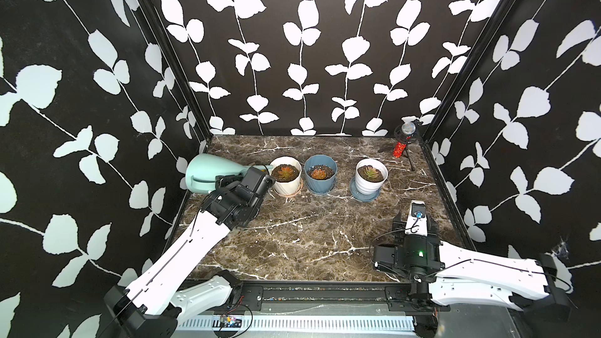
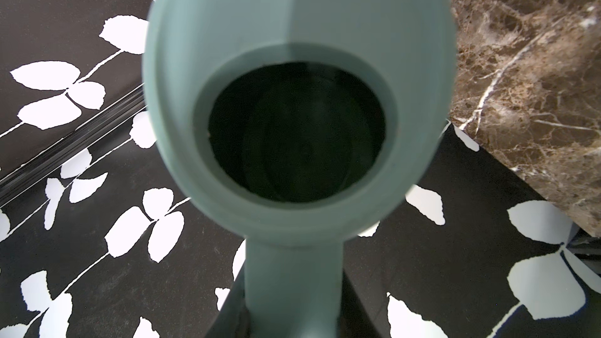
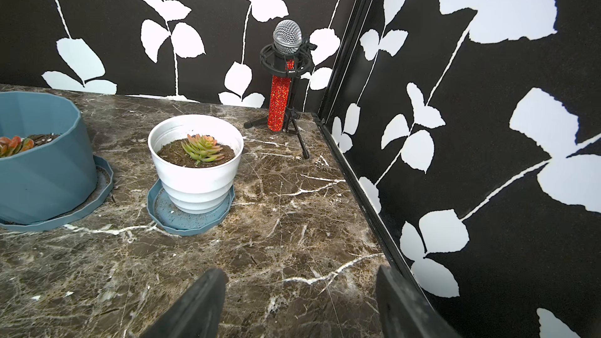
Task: Water the succulent around the soil edge
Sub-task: Water the soil of the potted plant with water, then place the watering can at the center of the board, then reset both arms
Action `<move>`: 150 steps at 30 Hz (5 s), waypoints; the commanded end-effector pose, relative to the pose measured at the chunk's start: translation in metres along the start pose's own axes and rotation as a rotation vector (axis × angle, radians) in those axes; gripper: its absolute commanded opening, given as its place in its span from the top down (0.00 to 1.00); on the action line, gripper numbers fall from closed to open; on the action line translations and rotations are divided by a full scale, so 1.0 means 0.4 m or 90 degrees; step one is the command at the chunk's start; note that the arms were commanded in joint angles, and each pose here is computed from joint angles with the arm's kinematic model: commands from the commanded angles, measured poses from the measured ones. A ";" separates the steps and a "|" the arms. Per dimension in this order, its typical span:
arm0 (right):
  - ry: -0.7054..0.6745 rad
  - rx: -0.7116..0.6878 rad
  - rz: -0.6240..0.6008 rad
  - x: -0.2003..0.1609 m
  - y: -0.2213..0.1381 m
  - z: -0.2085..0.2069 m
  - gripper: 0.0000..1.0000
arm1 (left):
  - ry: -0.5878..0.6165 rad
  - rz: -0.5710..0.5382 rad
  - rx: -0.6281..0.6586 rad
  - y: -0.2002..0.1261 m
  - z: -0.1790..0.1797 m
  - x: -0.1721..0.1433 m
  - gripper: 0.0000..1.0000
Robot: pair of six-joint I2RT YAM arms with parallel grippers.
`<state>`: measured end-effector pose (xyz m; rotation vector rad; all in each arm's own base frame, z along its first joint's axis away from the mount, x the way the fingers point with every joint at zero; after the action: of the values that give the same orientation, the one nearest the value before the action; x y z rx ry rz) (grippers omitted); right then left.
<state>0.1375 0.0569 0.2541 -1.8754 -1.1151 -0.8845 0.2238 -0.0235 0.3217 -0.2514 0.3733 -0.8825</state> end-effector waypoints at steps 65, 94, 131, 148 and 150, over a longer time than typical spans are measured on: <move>0.004 -0.013 -0.048 0.091 -0.018 -0.024 0.24 | -0.937 -0.688 -0.509 -0.310 0.052 0.114 1.00; 0.013 -0.024 -0.035 0.098 -0.023 -0.067 0.25 | -1.014 -0.440 -0.518 -0.409 -0.338 0.381 1.00; 0.014 -0.026 -0.043 0.105 -0.022 -0.069 0.24 | -0.852 -0.425 -0.562 -0.480 -0.424 0.517 0.13; -0.007 -0.075 0.033 0.186 0.220 -0.038 0.17 | -0.950 -0.357 -0.169 -0.086 -0.050 0.308 0.02; -0.048 -0.104 0.036 0.180 0.260 -0.038 0.15 | -0.977 -0.315 -0.137 -0.016 -0.048 0.276 0.02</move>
<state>0.2349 0.0334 0.2946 -2.0244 -0.9517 -0.9644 0.2657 -0.1389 0.2889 -1.2154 -1.0775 -0.8952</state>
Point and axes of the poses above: each gripper's point midway between its finger pads, its own y axis out along the fingers, its own z axis along the line the jaws close on, x = y × z, the point moved 5 cm from there along -y, back along the fingers, and after that the axes turned 15 degrees about -y, right-handed, at the moved point
